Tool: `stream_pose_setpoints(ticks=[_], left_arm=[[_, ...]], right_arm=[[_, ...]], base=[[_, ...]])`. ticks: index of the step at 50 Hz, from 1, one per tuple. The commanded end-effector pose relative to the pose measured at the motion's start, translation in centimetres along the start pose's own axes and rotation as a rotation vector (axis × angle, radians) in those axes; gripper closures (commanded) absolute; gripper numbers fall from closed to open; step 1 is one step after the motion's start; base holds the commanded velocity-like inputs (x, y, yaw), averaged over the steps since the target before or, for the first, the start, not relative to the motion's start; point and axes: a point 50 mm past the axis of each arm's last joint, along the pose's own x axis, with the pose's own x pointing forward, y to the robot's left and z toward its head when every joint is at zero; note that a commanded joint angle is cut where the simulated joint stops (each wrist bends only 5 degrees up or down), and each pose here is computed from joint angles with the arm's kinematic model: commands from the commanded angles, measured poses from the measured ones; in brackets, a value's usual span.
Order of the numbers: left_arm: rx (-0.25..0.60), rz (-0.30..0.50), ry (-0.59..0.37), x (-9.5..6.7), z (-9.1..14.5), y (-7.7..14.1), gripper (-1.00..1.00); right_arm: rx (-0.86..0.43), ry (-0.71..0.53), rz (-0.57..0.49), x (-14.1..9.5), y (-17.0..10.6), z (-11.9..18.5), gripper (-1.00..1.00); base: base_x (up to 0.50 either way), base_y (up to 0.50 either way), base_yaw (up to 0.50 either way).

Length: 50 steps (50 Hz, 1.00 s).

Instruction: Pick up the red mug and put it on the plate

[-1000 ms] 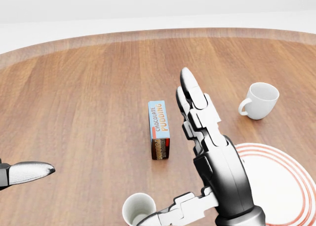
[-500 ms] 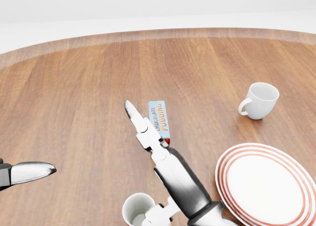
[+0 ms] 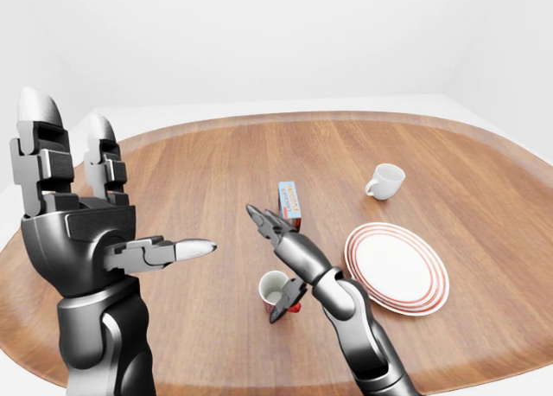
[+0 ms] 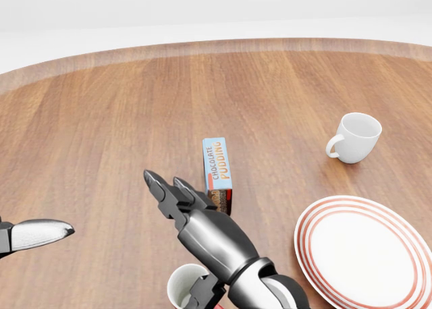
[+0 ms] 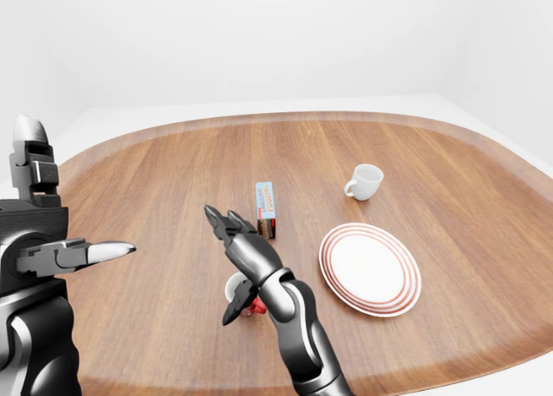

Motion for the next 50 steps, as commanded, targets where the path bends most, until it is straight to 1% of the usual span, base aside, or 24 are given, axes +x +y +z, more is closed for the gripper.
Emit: stream_pose_setpoints(ticks=[1, 8, 13, 18, 20, 22, 34, 38, 39, 42, 50], left_arm=[[0.000, 0.001, 0.001, 0.0, 0.0, 0.1, -1.00], [-0.001, 0.001, 0.001, 0.0, 0.0, 0.0, -1.00], [0.000, 0.001, 0.002, 0.1, -0.1, 0.1, -1.00], [-0.001, -0.001, 0.003, 0.0, 0.0, 0.0, -1.00], [0.000, -0.001, 0.004, 0.0, -0.1, 0.0, -1.00], [0.000, 0.000, 0.004, 0.0, -0.1, 0.0, -1.00], [0.000, -0.001, 0.009, -0.2, -0.1, 0.0, -1.00], [0.000, -0.001, 0.012, -0.2, -0.2, 0.0, -1.00], [-0.001, -0.001, 0.012, -0.2, -0.1, 0.0, -1.00], [-0.001, -0.004, 0.013, -0.3, -0.1, -0.1, -1.00], [-0.001, -0.003, 0.016, -0.2, -0.2, 0.0, -1.00]], right_arm=[[-0.066, 0.054, 0.046, 0.5, 0.7, -0.4, -1.00], [-0.056, 0.068, 0.061, 0.3, 1.7, -0.6, -1.00], [-0.046, 0.084, 0.044, 0.3, 2.2, -1.0, -1.00], [-0.063, 0.106, 0.040, 0.3, 2.8, -1.4, -1.00], [-0.081, 0.118, 0.028, 0.3, 2.8, -1.6, -1.00], [-0.105, 0.137, -0.008, 0.4, 2.7, -2.0, -1.00], [-0.153, 0.168, -0.022, 0.5, 3.1, -2.4, -1.00], [-0.190, 0.185, -0.041, 0.6, 2.9, -2.7, -1.00], [-0.217, 0.190, -0.055, 0.7, 2.8, -2.8, -1.00], [-0.235, 0.208, -0.056, 0.8, 3.0, -3.1, -1.00], [-0.210, 0.243, -0.039, 1.0, 3.7, -4.0, -1.00]], base=[[0.00, 0.00, 0.00], [0.00, 0.00, 0.00], [0.00, 0.00, 0.00], [0.00, 0.00, 0.00], [0.00, 0.00, 0.00], [0.00, 0.00, 0.00], [0.00, 0.00, 0.00], [0.00, 0.00, 0.00], [0.00, 0.00, 0.00], [0.00, 0.00, 0.00], [0.00, 0.00, 0.00]])
